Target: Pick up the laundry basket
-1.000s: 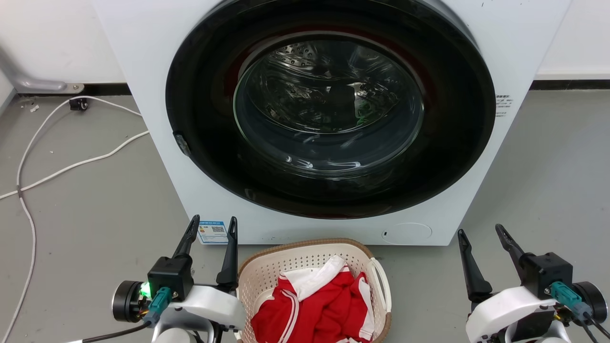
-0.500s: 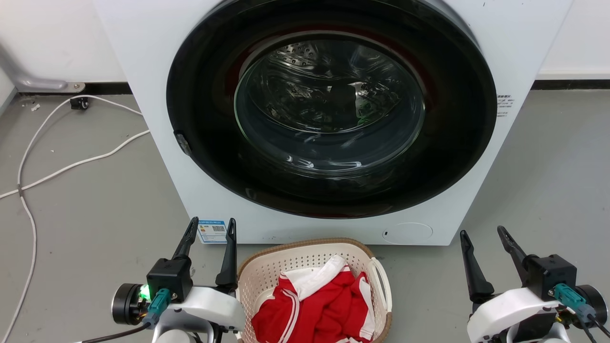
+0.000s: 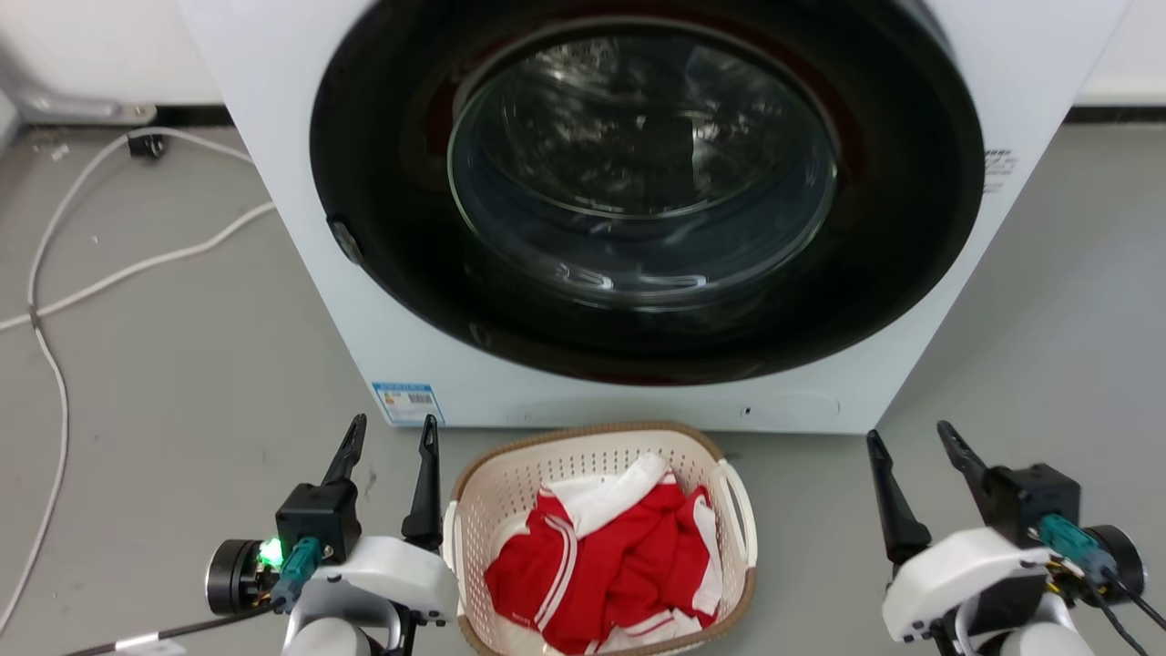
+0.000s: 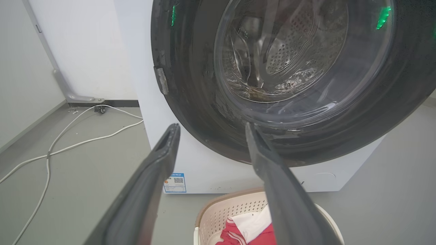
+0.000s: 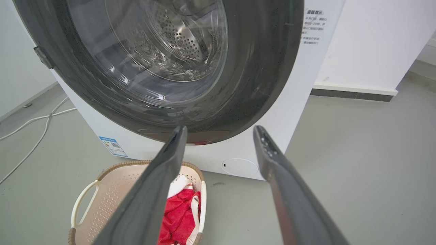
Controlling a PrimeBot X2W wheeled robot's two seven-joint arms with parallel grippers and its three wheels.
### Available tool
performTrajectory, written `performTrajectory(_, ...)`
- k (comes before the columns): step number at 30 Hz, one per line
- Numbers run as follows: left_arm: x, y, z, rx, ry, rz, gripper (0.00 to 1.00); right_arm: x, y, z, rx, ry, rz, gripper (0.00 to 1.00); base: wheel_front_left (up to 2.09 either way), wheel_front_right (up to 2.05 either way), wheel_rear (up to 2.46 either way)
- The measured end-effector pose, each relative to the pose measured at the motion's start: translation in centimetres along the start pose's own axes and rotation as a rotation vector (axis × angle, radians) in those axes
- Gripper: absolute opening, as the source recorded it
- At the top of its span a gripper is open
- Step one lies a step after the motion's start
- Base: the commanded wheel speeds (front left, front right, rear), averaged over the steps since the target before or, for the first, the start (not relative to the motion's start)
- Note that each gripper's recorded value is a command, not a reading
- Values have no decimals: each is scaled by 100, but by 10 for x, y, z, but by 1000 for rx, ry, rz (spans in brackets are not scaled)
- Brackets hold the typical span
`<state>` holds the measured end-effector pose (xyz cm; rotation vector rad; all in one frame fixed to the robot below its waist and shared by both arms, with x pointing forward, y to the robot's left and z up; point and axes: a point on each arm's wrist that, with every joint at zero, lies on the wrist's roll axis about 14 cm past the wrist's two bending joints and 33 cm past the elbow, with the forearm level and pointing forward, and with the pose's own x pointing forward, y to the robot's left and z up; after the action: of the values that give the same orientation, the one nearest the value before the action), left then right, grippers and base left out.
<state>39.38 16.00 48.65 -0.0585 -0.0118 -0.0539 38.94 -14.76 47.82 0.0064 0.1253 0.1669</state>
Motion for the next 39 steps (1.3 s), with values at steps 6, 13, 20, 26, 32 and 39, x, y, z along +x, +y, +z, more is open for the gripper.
performTrajectory(6, 14, 8, -38, -20, 112, 15, 100, 25, 7, -26, 10, 90, 31, 100, 0, 0, 0)
performTrajectory(13, 26, 14, -83, -43, 244, 34, 100, 48, 19, -67, 43, 223, 76, 100, 0, 0, 0)
performTrajectory(20, 26, 21, -140, -73, 413, 52, 100, 70, 30, -114, 77, 365, 115, 100, 0, 0, 0)
performTrajectory(26, 23, 25, -183, -97, 549, 65, 100, 80, 36, -156, 100, 496, 137, 100, 0, 0, 0)
performTrajectory(32, 22, 33, -224, -110, 682, 74, 100, 88, 37, -196, 124, 633, 146, 100, 0, 0, 0)
performTrajectory(39, 25, 35, -264, -132, 824, 77, 100, 98, 35, -232, 131, 756, 152, 100, 0, 0, 0)
